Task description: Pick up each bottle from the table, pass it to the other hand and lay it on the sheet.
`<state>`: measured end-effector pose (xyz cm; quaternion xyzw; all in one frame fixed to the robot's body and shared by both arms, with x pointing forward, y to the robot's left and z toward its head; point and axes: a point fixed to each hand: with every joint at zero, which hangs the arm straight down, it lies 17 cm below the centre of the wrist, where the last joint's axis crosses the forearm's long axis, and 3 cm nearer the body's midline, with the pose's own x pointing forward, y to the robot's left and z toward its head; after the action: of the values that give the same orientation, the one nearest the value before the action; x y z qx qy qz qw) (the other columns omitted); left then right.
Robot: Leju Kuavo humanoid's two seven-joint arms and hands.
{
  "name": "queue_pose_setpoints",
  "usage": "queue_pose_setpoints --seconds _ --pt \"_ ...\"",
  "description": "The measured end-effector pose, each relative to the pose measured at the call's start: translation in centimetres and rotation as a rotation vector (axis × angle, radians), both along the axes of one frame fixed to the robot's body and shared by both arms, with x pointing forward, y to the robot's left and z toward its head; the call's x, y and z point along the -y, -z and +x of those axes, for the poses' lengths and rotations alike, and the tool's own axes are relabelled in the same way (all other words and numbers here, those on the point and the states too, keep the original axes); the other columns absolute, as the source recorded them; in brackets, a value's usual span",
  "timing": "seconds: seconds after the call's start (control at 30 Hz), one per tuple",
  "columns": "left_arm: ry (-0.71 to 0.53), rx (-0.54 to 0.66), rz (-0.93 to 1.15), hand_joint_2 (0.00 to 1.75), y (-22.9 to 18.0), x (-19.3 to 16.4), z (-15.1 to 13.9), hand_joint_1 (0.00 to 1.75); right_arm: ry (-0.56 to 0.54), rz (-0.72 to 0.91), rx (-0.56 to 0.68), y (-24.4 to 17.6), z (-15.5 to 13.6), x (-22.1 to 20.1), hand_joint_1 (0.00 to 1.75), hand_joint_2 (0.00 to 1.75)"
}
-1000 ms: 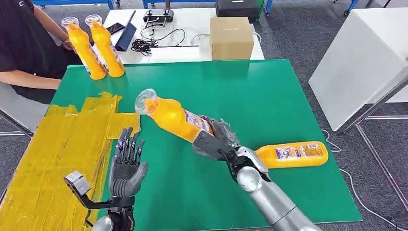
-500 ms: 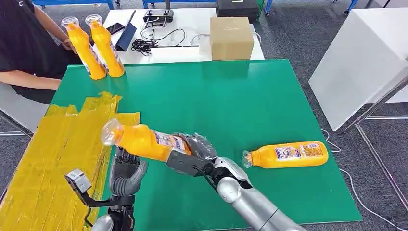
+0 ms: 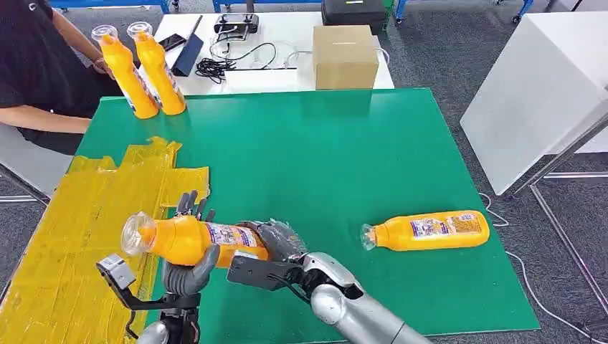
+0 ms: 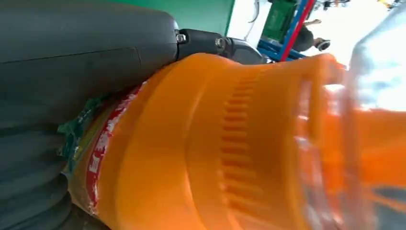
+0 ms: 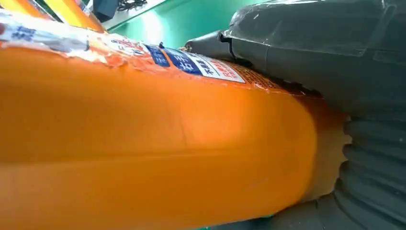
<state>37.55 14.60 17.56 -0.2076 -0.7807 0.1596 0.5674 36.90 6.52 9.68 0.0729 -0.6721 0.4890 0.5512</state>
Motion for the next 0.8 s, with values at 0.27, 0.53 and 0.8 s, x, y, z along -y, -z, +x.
queue_pose_setpoints --seconds 0.27,0.53,0.8 --pt "0.002 0.020 0.007 1.75 -0.3 0.1 -0.2 1.75 -0.005 -0.001 -0.002 0.1 -0.2 -0.1 1.75 1.75" --pt "0.002 0.032 -0.001 1.75 -0.4 -0.1 -0.3 1.75 -0.006 0.003 -0.003 0.1 -0.4 -0.3 1.75 1.75" --pt "-0.008 0.039 -0.014 1.75 -0.4 -1.1 -0.5 1.75 -0.010 0.015 -0.004 -0.3 -0.7 -1.0 1.75 1.75"
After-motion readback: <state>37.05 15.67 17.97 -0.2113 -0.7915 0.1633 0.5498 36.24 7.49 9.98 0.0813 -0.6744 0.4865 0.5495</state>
